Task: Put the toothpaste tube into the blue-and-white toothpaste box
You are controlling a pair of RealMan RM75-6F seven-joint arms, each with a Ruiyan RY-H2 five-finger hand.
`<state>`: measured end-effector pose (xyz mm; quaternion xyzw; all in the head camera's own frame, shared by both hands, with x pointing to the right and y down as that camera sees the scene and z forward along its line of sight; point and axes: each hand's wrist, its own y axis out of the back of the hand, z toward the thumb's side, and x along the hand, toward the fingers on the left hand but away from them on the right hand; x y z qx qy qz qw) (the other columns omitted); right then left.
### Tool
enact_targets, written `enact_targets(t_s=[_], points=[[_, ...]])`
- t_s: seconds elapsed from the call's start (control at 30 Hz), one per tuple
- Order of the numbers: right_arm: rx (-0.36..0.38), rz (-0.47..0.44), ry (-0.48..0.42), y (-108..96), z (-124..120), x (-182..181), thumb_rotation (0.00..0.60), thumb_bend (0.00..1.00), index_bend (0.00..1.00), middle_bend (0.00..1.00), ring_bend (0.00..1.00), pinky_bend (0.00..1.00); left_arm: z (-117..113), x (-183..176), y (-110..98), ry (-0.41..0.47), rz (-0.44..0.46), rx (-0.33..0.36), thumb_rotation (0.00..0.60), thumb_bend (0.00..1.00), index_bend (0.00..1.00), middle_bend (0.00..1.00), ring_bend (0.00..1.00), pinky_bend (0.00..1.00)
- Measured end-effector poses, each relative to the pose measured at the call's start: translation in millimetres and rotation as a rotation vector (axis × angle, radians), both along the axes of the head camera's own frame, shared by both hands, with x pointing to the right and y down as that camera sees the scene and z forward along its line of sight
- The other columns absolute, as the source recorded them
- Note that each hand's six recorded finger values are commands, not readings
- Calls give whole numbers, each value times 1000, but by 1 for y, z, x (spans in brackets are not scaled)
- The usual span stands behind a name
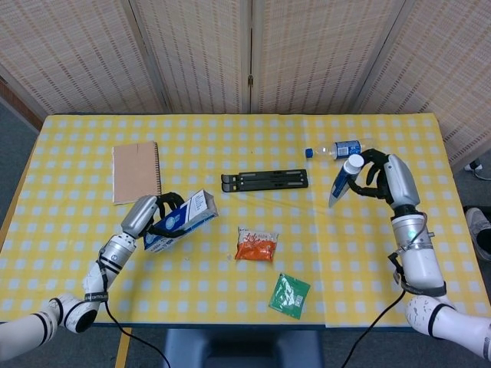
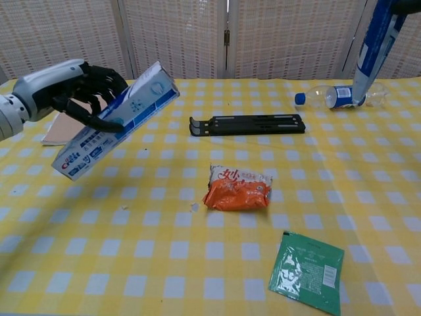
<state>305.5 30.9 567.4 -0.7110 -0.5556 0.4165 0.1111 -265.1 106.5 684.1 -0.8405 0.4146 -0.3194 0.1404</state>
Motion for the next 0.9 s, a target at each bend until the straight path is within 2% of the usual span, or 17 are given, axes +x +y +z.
enact_targets(t_s=[0.23, 0.53, 0.73, 0.9], points=[[75, 41, -193, -13, -29, -36, 600, 399, 778, 619, 662, 792, -17, 12, 5, 69, 0, 3, 600, 149, 464, 544, 484, 661], [80, 49, -403, -18, -40, -94, 600, 400, 778, 619, 662, 792, -22, 34, 3, 125, -21, 12, 600, 148, 463, 544, 484, 661], [85, 37, -498, -17, -53, -122, 600, 400, 779, 620, 662, 792, -23, 43, 0, 180, -69, 3, 600, 150, 463, 544, 483, 661], [76, 20, -534, -15, -54, -140, 600, 400, 778, 620, 662, 792, -19, 51, -1, 205, -85, -18, 600, 149, 463, 544, 483, 661]])
